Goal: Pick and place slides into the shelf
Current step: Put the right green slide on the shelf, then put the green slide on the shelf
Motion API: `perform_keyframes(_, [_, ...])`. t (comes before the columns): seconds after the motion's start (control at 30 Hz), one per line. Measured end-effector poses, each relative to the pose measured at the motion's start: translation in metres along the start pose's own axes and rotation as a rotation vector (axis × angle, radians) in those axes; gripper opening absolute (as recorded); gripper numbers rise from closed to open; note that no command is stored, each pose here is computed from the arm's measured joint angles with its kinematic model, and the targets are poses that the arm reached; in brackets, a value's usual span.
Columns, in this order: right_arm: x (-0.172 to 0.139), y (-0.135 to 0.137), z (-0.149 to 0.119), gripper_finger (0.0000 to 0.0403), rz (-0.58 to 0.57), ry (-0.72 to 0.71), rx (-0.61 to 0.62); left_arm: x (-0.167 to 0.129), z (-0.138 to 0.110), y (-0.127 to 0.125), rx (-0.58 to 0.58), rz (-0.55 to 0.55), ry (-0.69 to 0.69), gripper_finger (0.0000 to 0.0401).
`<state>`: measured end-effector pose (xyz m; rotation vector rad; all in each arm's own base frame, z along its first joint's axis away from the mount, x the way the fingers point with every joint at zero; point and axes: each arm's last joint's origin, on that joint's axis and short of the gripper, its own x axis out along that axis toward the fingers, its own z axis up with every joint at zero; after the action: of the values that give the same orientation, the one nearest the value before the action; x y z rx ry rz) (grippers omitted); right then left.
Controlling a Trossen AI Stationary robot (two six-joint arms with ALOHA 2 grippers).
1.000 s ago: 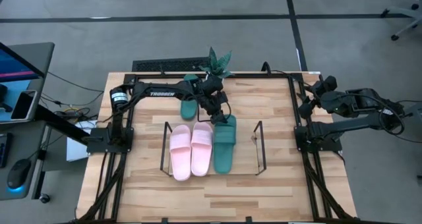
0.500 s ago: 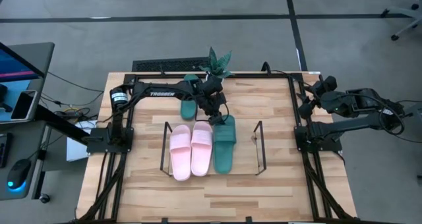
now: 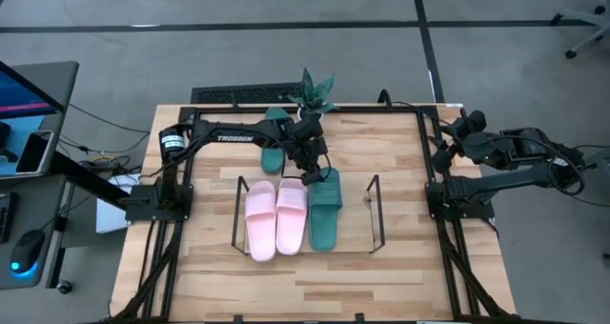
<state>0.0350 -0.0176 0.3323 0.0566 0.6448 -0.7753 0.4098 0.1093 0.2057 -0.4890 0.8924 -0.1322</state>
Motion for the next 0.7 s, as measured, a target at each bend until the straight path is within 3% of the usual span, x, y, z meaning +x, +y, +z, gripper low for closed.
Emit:
perform_keyframes(0.47, [0.0, 0.0001, 0.0, 0.0169, 0.004, 0.001, 0.0, 0.0001, 0.0027, -0.0002, 0.027, 0.013, -0.027, 0.0204])
perform_keyframes(0.7, [0.0, 0.0001, 0.0, 0.0169, 0.004, 0.001, 0.0, 0.0002, 0.0008, 0.0021, 0.014, 0.096, -0.017, 0.0204])
